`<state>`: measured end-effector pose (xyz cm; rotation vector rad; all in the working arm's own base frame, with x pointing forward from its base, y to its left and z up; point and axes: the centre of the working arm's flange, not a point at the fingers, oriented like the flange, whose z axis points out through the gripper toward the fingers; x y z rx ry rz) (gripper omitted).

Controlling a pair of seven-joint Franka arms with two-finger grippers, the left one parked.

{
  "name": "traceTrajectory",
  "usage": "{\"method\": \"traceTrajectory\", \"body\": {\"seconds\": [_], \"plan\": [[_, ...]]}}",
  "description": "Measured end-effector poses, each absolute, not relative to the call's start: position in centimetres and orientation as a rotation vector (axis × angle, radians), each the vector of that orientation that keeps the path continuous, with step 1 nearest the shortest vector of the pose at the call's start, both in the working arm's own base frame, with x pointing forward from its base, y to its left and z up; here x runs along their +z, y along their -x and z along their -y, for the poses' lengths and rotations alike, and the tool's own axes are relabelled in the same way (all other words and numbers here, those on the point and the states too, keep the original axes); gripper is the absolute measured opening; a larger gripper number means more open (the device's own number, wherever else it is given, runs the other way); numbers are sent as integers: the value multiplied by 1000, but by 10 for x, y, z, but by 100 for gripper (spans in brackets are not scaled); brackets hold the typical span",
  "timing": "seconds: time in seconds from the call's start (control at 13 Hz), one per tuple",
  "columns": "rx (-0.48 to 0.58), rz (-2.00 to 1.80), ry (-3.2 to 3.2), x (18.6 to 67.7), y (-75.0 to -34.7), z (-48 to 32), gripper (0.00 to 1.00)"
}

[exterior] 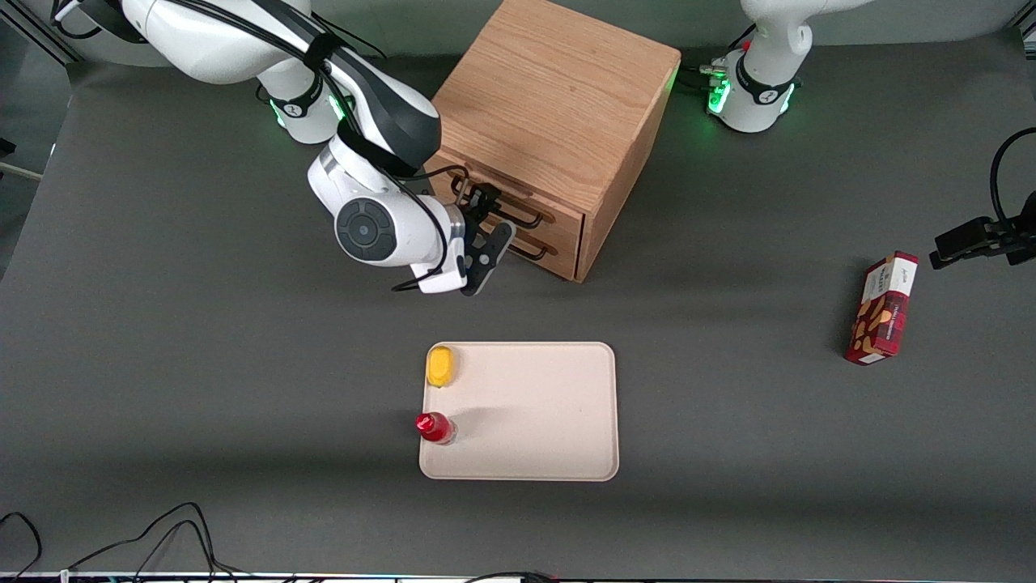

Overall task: Open upper drawer
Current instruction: 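Pull the upper drawer outward by its handle with the right gripper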

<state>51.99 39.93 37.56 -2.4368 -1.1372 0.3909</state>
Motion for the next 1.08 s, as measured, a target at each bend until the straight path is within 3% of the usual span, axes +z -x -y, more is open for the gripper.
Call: {"method": "traceTrajectory", "body": {"seconds": [0.54,1.08], "plan": [[307,1057,2503,362,-584,-359,100],[252,1022,2520,359,-618,-330,100]]}}
